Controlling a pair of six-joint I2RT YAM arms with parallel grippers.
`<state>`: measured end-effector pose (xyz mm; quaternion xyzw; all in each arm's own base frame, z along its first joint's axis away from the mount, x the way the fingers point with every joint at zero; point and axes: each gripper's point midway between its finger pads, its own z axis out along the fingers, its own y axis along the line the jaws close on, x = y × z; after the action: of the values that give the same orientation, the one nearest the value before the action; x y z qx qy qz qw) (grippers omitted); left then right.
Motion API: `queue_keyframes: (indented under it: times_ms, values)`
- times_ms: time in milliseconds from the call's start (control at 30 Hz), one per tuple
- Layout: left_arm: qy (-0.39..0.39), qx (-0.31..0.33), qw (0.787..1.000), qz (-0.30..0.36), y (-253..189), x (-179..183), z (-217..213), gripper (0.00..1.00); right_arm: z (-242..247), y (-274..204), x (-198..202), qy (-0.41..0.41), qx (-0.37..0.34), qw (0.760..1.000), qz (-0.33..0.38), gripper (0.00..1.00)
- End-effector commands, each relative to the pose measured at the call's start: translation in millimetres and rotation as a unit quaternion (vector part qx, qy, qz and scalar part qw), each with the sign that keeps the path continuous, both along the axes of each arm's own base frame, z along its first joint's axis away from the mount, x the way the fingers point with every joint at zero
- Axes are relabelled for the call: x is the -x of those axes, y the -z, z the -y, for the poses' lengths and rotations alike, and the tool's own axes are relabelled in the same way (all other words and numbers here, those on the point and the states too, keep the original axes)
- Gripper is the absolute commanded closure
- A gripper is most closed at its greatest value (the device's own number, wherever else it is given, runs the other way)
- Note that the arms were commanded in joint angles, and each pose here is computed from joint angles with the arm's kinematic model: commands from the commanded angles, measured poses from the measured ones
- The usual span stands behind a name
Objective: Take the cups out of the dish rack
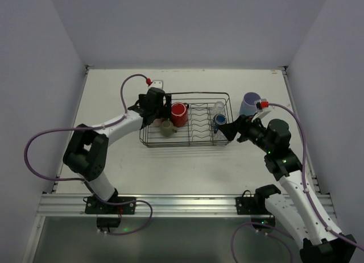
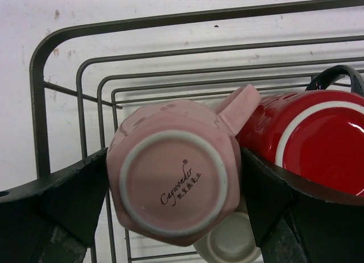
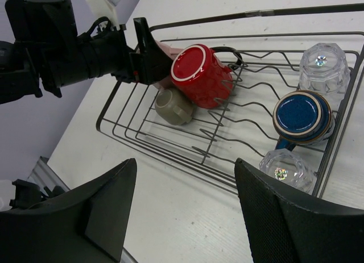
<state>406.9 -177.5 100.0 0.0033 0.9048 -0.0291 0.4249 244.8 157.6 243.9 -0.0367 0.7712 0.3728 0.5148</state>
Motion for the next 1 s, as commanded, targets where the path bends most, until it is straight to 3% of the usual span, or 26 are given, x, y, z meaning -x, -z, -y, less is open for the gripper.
queue_keyframes:
  times_ms: [0,67,100,167,200,300,533,733,867,967]
  values:
    - [0.001,0.022,0.999,0.046,-20.1,-23.5,9.6,0.09,-7.2,-12.6,1.1,-0.016,-0.015,1.000,0.021,0.28]
    - [-0.001,0.021,0.999,0.046,-18.9,-24.6,8.0,0.14,-8.2,-13.2,2.1,-0.018,-0.017,0.999,0.020,0.28]
    - [-0.004,0.018,0.999,0.047,-18.1,-24.5,5.9,0.27,-9.4,-14.0,3.4,-0.021,-0.018,0.999,0.020,0.28]
    - [-0.006,0.021,0.998,0.053,-22.3,-23.5,4.6,0.38,-9.9,-15.7,4.5,-0.022,-0.020,0.999,0.020,0.28]
    - [-0.006,0.026,0.998,0.063,-31.1,-21.6,4.0,0.49,-11.1,-16.4,5.3,-0.024,-0.021,0.999,0.021,0.28]
    - [-0.009,0.047,0.995,0.090,-56.9,-15.7,1.3,0.60,-16.5,-19.1,7.6,-0.034,-0.030,0.999,0.019,0.28]
    - [0.003,0.114,0.981,0.156,-130.7,14.7,-4.2,0.68,-49.3,-30.2,9.1,-0.090,-0.100,0.991,0.026,0.28]
    - [0.022,0.156,0.972,0.177,-162.4,39.0,-4.9,0.73,-80.6,-47.2,10.3,-0.131,-0.146,0.980,0.037,0.28]
    - [0.048,0.221,0.956,0.185,-182.2,60.8,5.1,0.75,-103.6,-56.3,10.6,-0.154,-0.161,0.974,0.043,0.28]
    - [0.099,0.294,0.933,0.185,-208.0,81.7,25.8,0.75,-117.3,-70.9,14.8,-0.174,-0.182,0.966,0.064,0.27]
